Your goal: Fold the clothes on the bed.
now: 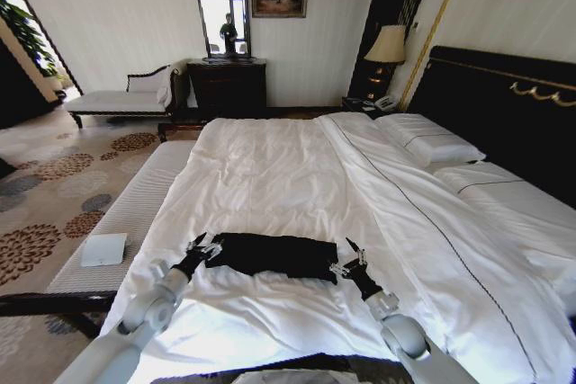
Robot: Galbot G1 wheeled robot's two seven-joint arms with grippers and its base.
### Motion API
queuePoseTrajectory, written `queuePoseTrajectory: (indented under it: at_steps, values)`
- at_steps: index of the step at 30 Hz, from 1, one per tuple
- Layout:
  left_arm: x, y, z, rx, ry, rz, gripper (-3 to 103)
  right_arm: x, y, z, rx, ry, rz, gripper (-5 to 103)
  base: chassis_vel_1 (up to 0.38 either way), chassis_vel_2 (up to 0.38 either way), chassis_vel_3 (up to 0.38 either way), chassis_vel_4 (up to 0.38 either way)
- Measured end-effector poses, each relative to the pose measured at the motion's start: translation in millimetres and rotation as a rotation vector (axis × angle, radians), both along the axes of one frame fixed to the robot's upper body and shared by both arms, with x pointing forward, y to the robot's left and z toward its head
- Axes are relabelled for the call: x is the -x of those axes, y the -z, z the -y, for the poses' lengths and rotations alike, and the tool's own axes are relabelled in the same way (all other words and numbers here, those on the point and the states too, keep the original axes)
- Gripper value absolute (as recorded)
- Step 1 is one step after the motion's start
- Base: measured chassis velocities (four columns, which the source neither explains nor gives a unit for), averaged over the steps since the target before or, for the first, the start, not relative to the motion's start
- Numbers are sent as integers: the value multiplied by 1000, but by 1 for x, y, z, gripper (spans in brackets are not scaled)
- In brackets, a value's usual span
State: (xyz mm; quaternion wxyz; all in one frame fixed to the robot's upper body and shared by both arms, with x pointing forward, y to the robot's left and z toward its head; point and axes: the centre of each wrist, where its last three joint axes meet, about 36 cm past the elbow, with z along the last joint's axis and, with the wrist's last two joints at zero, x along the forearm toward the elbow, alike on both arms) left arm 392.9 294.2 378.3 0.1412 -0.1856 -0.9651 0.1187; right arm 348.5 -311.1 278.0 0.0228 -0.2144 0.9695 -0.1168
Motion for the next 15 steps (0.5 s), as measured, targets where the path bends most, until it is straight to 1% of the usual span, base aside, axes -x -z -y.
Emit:
queuePoseTrajectory:
  at_steps: [1, 4, 5, 6, 8, 9, 11, 13, 14, 15]
  values:
    - [-7, 5, 5, -14, 17, -12, 100, -7, 2, -4, 1, -11, -10, 100, 0, 0, 0, 0]
    - [-19, 22, 20, -58, 73, -48, 100, -18, 8, -22, -12, -39, -51, 100, 0, 0, 0, 0]
    - [-19, 22, 20, -58, 73, -48, 100, -18, 8, -22, -12, -39, -51, 100, 0, 0, 0, 0]
    - [-20, 29, 25, -69, 92, -63, 100, -20, 12, -29, -17, -50, -64, 100, 0, 0, 0, 0]
    - [-19, 32, 28, -71, 99, -71, 100, -20, 15, -33, -20, -54, -70, 100, 0, 0, 0, 0]
    - [-16, 43, 33, -88, 115, -92, 100, -19, 21, -40, -23, -64, -84, 100, 0, 0, 0, 0]
    - [-11, 56, 32, -118, 131, -108, 100, -15, 28, -45, -20, -72, -101, 100, 0, 0, 0, 0]
    - [-2, 70, 23, -159, 143, -122, 100, -8, 38, -44, -9, -79, -122, 100, 0, 0, 0, 0]
    - [-1, 73, 18, -168, 139, -125, 100, -4, 40, -43, -7, -80, -128, 100, 0, 0, 0, 0]
    - [-1, 73, 18, -168, 139, -125, 100, -4, 40, -43, -7, -80, -128, 100, 0, 0, 0, 0]
